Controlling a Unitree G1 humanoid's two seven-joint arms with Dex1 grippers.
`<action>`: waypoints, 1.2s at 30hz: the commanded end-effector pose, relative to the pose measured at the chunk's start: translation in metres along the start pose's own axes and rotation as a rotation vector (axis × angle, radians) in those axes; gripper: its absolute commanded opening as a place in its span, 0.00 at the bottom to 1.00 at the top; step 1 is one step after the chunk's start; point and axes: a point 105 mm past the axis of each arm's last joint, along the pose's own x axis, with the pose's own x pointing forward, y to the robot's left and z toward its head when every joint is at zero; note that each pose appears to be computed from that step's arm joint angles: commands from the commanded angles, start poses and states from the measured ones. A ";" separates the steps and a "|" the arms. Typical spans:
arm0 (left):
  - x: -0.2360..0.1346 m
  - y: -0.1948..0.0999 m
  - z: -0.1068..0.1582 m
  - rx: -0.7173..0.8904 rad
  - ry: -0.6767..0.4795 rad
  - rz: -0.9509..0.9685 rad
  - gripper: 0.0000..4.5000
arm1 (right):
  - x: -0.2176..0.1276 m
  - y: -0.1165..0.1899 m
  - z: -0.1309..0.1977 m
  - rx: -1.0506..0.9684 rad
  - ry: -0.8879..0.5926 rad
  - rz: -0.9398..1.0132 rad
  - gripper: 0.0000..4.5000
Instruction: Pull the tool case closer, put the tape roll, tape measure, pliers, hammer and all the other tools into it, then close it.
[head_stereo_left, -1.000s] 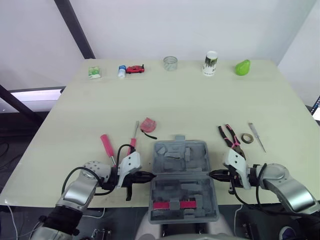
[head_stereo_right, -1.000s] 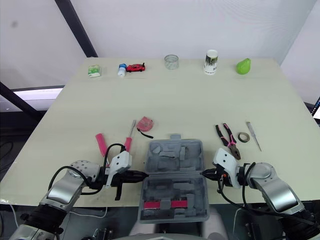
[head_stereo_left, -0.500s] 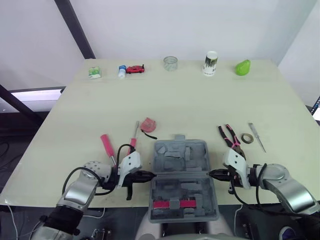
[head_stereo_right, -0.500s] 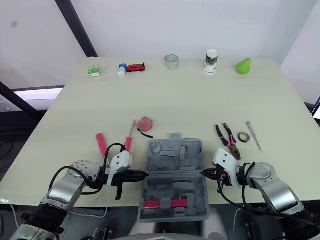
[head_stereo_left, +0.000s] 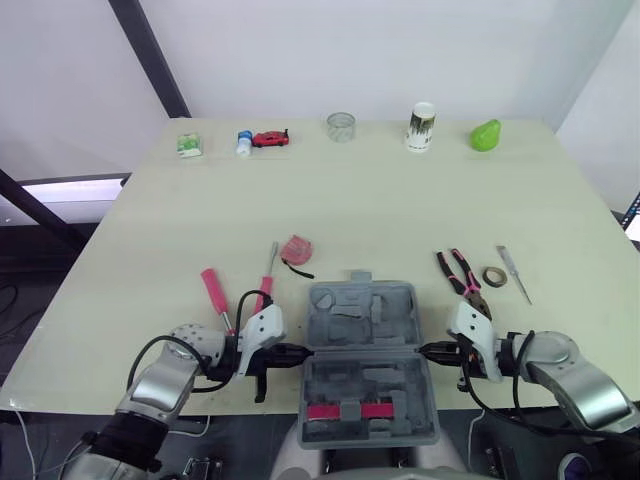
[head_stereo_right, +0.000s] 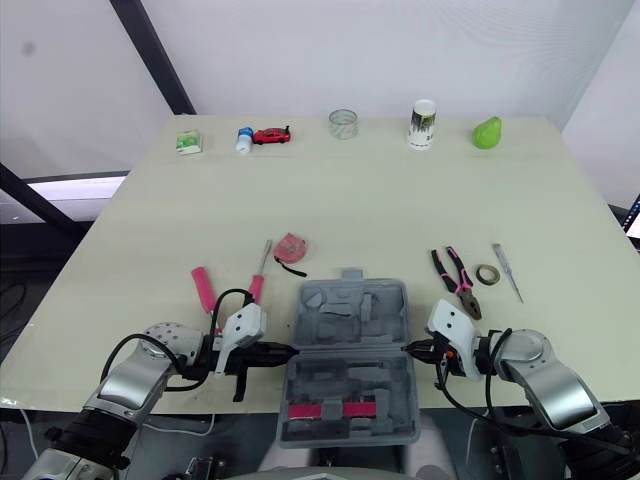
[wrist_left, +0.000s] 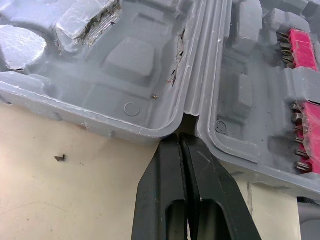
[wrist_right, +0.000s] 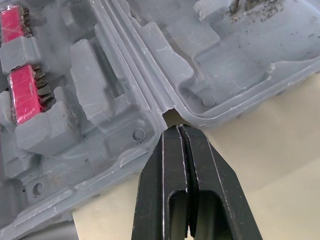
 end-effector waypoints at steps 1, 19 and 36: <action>-0.001 0.001 0.005 0.032 -0.008 -0.002 0.02 | -0.002 0.002 0.007 -0.028 -0.021 0.003 0.00; -0.009 0.006 0.001 0.027 0.005 0.029 0.02 | -0.007 -0.006 0.004 -0.043 -0.007 -0.027 0.00; -0.041 0.019 0.020 0.008 -0.098 0.166 0.02 | -0.044 -0.030 0.004 -0.052 -0.092 -0.220 0.00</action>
